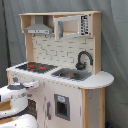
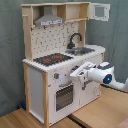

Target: Play with the kitchen

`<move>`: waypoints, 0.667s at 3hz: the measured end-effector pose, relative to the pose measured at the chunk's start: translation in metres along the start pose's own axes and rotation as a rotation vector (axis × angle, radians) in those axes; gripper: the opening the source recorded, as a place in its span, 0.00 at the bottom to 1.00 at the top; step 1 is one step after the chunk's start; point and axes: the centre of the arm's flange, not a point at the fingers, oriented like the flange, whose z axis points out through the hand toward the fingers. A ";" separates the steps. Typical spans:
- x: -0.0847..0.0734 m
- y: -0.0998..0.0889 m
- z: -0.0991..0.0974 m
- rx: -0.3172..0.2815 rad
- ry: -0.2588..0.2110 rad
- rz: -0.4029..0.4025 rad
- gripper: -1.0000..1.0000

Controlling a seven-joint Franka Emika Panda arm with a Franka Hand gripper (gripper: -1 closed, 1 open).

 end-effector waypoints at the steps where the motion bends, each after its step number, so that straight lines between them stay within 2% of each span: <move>1: -0.001 0.000 0.001 0.009 -0.008 0.037 0.00; 2: -0.001 -0.001 0.001 0.010 -0.009 0.050 1.00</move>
